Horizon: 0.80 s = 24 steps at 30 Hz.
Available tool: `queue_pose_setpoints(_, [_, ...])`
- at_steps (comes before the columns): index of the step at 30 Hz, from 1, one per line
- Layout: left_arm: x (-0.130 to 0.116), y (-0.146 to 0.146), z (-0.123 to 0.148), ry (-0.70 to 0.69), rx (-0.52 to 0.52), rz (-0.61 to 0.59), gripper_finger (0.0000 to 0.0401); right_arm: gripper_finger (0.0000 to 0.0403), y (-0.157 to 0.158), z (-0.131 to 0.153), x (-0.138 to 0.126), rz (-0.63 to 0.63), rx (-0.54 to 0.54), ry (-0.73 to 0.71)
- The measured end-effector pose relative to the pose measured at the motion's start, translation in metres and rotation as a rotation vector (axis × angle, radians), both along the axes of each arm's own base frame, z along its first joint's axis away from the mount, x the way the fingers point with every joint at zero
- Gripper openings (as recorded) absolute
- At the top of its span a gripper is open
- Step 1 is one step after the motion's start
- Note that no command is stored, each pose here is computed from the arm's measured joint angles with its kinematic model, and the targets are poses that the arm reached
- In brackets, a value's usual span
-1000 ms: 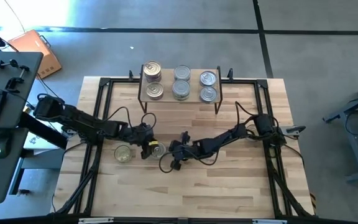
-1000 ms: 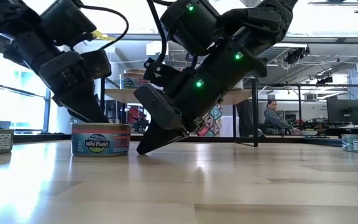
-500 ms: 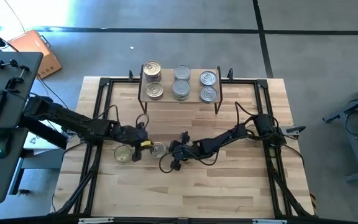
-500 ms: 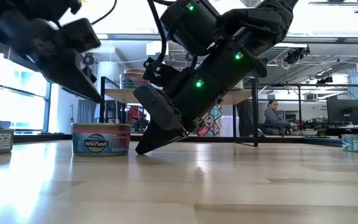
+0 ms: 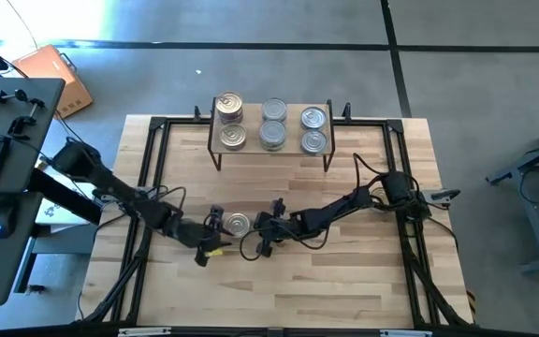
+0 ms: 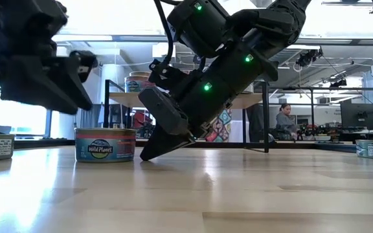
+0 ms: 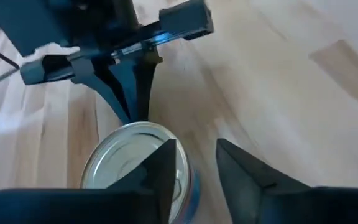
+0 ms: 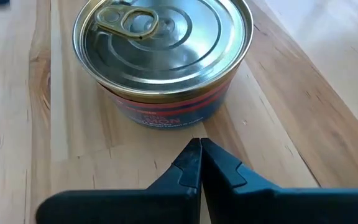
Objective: Stack canned seafood by type on shelf
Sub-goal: Stack the blue and pink tuna can on top of the blue and pink tuna can on the shelf
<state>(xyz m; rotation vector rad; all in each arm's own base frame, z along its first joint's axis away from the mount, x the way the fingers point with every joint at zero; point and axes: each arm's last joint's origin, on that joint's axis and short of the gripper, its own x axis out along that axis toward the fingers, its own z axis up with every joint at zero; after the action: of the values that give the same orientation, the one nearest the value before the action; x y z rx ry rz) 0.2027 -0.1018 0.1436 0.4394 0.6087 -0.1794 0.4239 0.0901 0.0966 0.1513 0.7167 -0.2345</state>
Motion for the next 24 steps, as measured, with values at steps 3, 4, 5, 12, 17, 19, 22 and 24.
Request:
queue_pose_setpoints(3, [0.004,0.001,-0.010,0.028,0.005,0.017,0.0141,0.0000,0.000,0.000,0.000,0.005,0.005,0.000])
queue_pose_setpoints(4, [0.005,0.001,-0.013,0.041,0.011,0.021,0.0153,0.0000,0.000,0.000,0.000,0.005,0.005,0.000])
queue_pose_setpoints(5, [0.006,0.002,-0.016,0.051,0.017,0.028,0.0164,0.0000,0.000,0.000,0.000,0.005,0.005,-0.001])
queue_pose_setpoints(12, [0.008,0.007,-0.023,0.059,0.067,0.117,0.0173,0.0000,0.000,0.000,0.000,0.005,0.005,-0.001])
queue_pose_setpoints(17, [0.008,0.007,-0.024,0.073,0.066,0.118,0.0104,0.0000,0.000,0.000,0.000,0.005,0.005,-0.001])
queue_pose_setpoints(19, [0.008,0.006,-0.023,0.071,0.057,0.110,0.0072,0.0000,0.000,0.000,0.000,0.008,0.001,-0.001])
queue_pose_setpoints(22, [0.009,0.006,-0.023,0.070,0.041,0.097,0.0028,0.0000,0.002,0.001,0.000,0.024,-0.017,0.001])
queue_pose_setpoints(24, [0.008,0.006,-0.022,0.069,0.039,0.094,0.0010,0.0000,0.004,0.003,-0.001,0.033,-0.027,0.002])
